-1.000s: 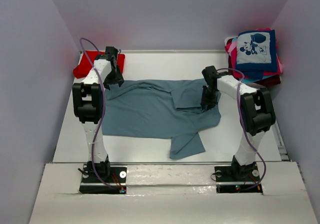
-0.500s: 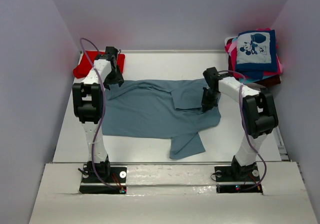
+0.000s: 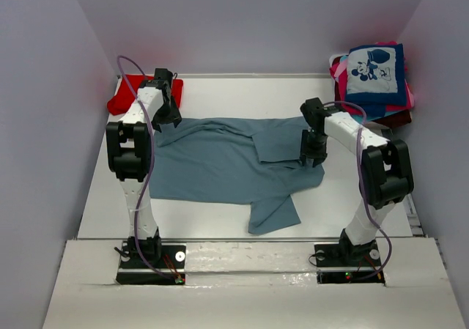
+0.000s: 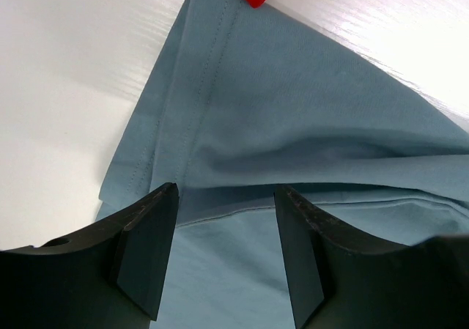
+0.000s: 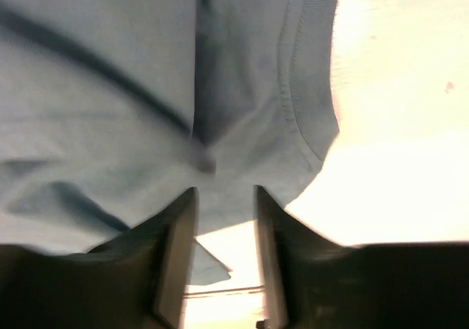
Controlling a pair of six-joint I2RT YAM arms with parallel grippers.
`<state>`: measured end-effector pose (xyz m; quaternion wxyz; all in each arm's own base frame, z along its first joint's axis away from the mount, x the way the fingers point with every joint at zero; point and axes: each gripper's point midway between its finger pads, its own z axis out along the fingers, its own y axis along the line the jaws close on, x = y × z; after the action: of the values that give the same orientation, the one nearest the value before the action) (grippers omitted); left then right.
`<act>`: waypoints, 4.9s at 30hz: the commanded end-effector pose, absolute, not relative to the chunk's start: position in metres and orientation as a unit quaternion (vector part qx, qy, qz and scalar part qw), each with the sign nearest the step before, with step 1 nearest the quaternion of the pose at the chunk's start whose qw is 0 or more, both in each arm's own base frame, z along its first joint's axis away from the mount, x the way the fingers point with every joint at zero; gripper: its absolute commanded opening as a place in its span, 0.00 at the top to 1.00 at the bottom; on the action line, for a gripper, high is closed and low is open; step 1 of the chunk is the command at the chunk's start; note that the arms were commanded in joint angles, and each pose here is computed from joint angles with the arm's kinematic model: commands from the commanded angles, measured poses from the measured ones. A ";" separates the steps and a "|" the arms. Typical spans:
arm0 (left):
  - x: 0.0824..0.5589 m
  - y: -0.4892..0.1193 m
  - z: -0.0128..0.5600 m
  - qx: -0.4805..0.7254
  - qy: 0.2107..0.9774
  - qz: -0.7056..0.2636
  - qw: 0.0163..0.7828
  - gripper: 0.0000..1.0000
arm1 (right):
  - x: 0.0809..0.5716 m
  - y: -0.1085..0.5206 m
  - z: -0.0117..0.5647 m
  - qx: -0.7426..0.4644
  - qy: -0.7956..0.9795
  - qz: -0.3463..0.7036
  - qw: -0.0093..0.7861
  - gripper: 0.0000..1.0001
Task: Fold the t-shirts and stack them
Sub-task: Fold the flattened tshirt in 1/3 of the way
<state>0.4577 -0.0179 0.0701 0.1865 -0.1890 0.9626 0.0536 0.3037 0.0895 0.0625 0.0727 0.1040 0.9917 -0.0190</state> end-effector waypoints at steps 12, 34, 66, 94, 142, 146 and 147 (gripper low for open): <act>0.460 -0.018 0.094 -0.186 0.958 0.052 0.210 0.34 | 0.344 0.085 0.078 0.122 0.982 -0.034 0.139 0.30; 0.463 -0.015 0.088 -0.185 0.960 0.061 0.204 0.34 | 0.472 0.131 0.061 0.159 0.973 0.043 0.163 0.63; 0.495 -0.036 0.025 -0.195 0.970 -0.036 0.141 0.35 | 0.458 0.133 0.043 0.150 0.979 0.068 0.120 0.70; 0.491 0.040 0.006 -0.248 0.961 0.043 0.113 0.33 | 0.466 0.073 0.034 0.181 0.978 0.032 0.098 0.69; 0.480 0.046 0.016 -0.249 0.961 0.048 0.114 0.33 | 0.490 0.090 0.073 0.187 0.964 0.141 0.128 0.52; 0.480 0.046 0.015 -0.249 0.961 0.048 0.113 0.33 | 0.481 0.094 0.075 0.190 0.963 0.151 0.118 0.53; 0.481 0.046 0.015 -0.249 0.961 0.048 0.114 0.33 | 0.479 0.094 0.081 0.189 0.962 0.155 0.122 0.54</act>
<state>0.4984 0.0292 0.0243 0.1392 -0.2492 0.9582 0.0206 0.4829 0.0871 0.0579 0.1085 0.1880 0.9679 0.1270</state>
